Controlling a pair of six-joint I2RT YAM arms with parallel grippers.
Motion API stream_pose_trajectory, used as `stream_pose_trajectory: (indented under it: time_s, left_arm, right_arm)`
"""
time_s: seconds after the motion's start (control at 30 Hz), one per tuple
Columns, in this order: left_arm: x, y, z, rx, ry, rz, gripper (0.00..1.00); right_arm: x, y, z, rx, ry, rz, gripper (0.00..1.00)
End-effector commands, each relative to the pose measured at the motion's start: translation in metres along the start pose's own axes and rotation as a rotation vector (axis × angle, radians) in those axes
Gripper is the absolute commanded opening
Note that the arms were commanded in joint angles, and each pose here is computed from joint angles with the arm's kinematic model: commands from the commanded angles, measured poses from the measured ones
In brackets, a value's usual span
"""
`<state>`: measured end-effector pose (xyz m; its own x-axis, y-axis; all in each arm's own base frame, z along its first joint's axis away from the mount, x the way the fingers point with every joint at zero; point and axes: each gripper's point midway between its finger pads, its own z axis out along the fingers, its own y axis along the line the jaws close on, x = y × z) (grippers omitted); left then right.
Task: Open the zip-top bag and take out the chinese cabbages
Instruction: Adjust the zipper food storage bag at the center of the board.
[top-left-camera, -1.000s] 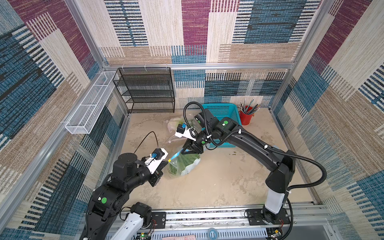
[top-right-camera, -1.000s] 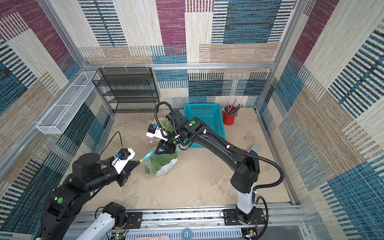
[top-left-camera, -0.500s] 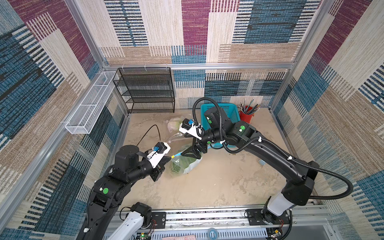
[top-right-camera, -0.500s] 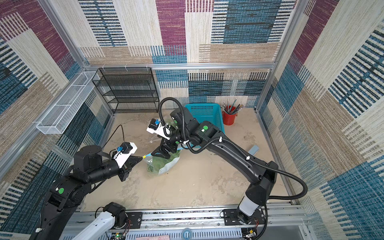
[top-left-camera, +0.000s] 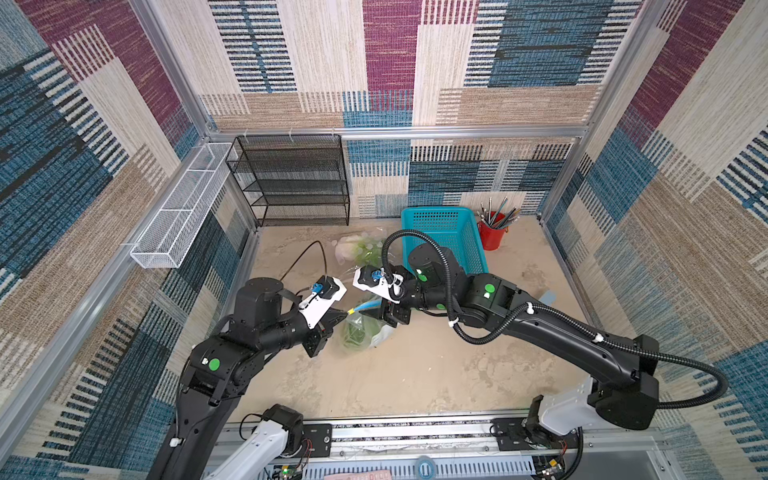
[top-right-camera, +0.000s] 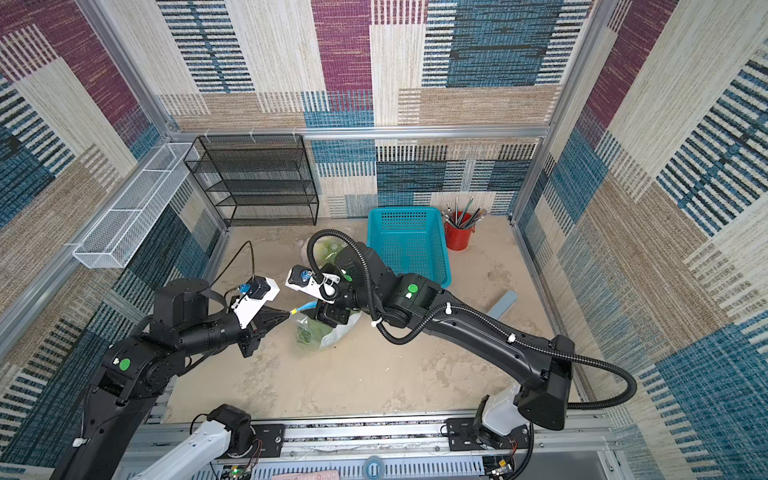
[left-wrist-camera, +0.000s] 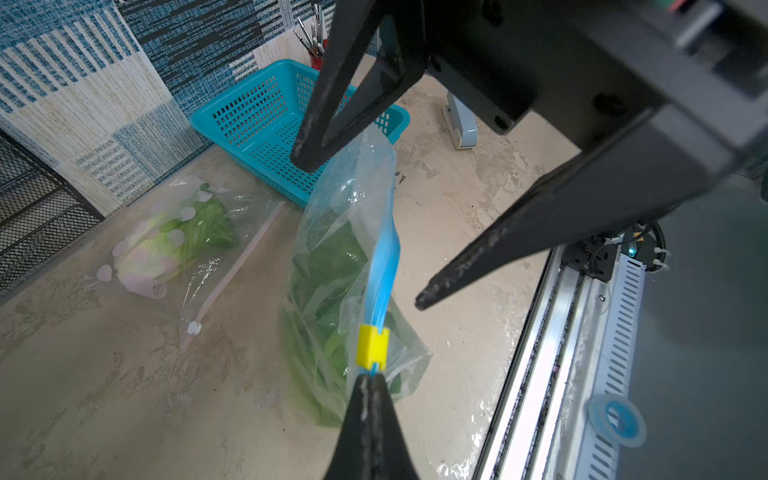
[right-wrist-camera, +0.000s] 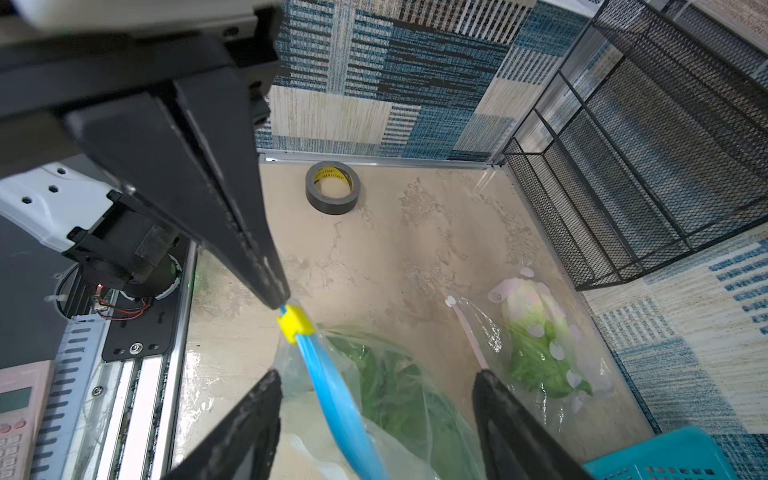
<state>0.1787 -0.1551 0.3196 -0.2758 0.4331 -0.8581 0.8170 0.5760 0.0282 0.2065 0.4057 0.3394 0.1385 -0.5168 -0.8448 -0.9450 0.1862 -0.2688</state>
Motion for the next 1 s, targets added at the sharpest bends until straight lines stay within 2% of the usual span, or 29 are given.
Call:
stream_pose_trajectory:
  time_s: [0.0,0.33,0.47,0.6,0.7,0.87,0.97]
  left_arm:
    - [-0.002,-0.006,-0.002,0.032,-0.006,0.026,0.00]
    - [-0.001,-0.006,-0.002,0.029,-0.001,0.032,0.00]
    - [-0.001,-0.005,-0.002,0.024,0.002,0.035,0.00]
    - [-0.001,-0.004,-0.001,0.022,0.003,0.036,0.00]
    - [-0.002,-0.003,-0.002,0.015,0.002,0.043,0.00]
    - [-0.002,-0.003,-0.002,0.014,0.001,0.045,0.00]
    - [-0.003,-0.004,-0.003,0.017,-0.002,0.046,0.00]
  right_arm:
    - [-0.006,-0.002,0.005,0.010,-0.026,-0.041,0.67]
    - [0.009,0.021,0.020,-0.107,0.033,-0.045,0.40]
    - [0.021,0.028,0.026,-0.141,0.079,-0.039,0.34]
    - [0.013,0.030,0.022,-0.156,0.071,-0.042,0.34]
    - [0.016,0.033,0.022,-0.170,0.090,-0.039,0.44]
    - [0.030,0.038,0.029,-0.191,0.146,-0.033,0.51]
    - [0.037,0.038,0.034,-0.190,0.175,-0.031,0.48]
